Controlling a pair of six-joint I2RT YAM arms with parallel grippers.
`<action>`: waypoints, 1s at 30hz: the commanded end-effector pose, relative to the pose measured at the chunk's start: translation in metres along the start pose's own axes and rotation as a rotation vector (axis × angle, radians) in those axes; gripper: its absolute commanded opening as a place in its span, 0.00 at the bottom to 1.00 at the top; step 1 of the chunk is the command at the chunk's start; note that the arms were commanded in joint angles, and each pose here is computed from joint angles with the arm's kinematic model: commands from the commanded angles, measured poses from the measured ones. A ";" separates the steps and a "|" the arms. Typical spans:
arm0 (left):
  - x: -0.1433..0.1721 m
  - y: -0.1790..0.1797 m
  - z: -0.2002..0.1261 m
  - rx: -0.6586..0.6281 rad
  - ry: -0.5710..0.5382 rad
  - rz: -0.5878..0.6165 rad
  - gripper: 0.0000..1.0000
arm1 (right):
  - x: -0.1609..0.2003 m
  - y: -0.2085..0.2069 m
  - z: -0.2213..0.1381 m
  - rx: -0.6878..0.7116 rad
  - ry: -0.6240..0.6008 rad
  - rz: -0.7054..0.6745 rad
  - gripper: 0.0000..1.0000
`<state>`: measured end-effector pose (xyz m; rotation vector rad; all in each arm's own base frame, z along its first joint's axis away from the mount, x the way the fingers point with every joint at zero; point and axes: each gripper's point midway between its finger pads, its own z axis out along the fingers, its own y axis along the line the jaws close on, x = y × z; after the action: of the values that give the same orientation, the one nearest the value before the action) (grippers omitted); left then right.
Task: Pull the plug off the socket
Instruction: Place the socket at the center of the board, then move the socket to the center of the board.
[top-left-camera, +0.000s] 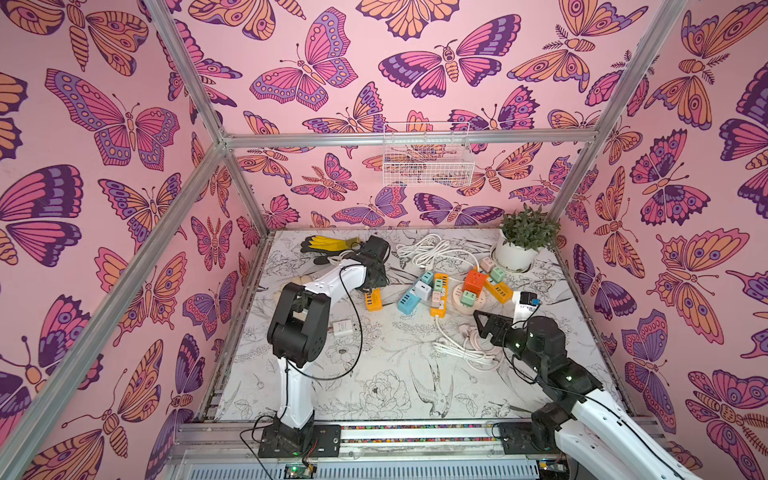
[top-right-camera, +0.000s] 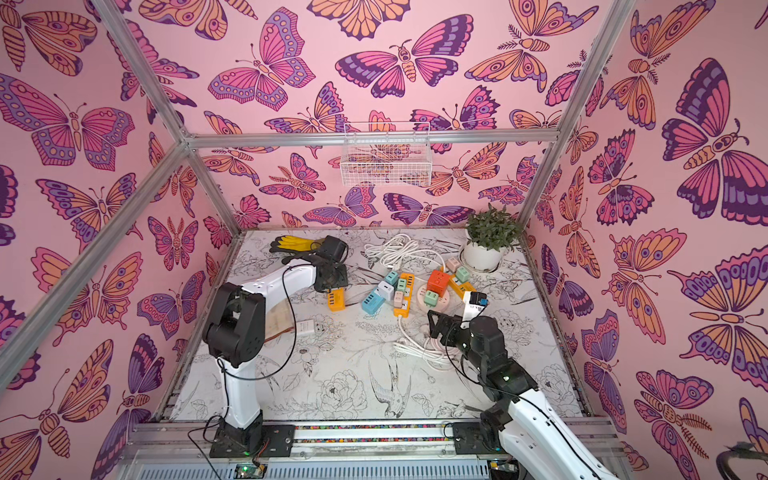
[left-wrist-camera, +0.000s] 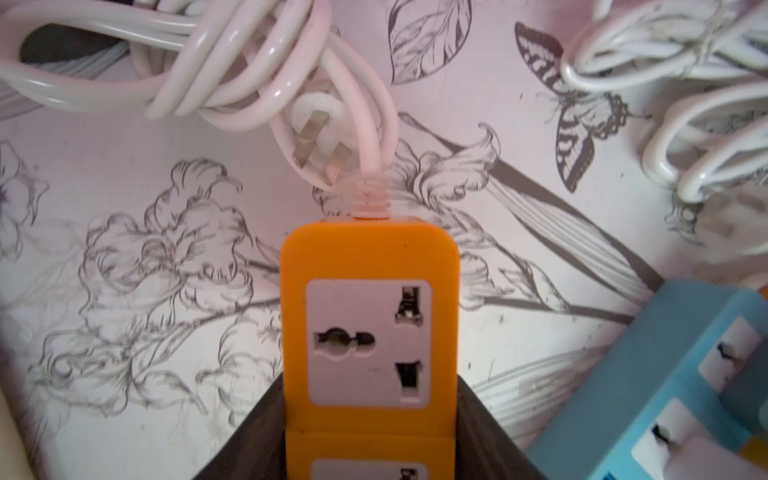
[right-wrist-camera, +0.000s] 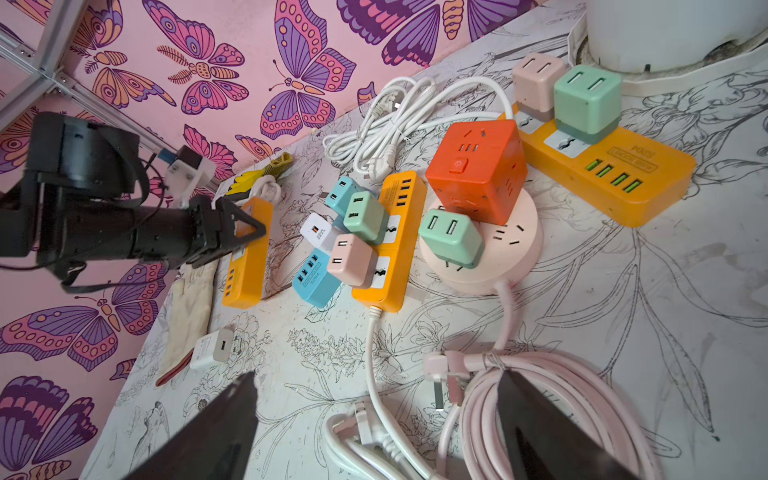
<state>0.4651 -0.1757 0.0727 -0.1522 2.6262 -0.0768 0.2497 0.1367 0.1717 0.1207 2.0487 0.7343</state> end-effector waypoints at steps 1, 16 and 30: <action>-0.009 -0.002 0.008 0.022 0.009 0.057 0.68 | 0.000 0.003 -0.002 -0.021 0.001 0.020 0.93; 0.036 -0.081 -0.074 0.503 0.017 0.486 0.79 | -0.002 0.045 -0.004 -0.267 0.011 0.080 0.94; 0.083 -0.103 -0.027 0.521 0.101 0.790 0.81 | -0.005 0.065 0.007 -0.345 0.060 0.117 0.93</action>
<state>0.3946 -0.2687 0.0707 0.9228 2.5214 -0.4614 0.2419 0.1894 0.1871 0.0300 2.0011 1.1453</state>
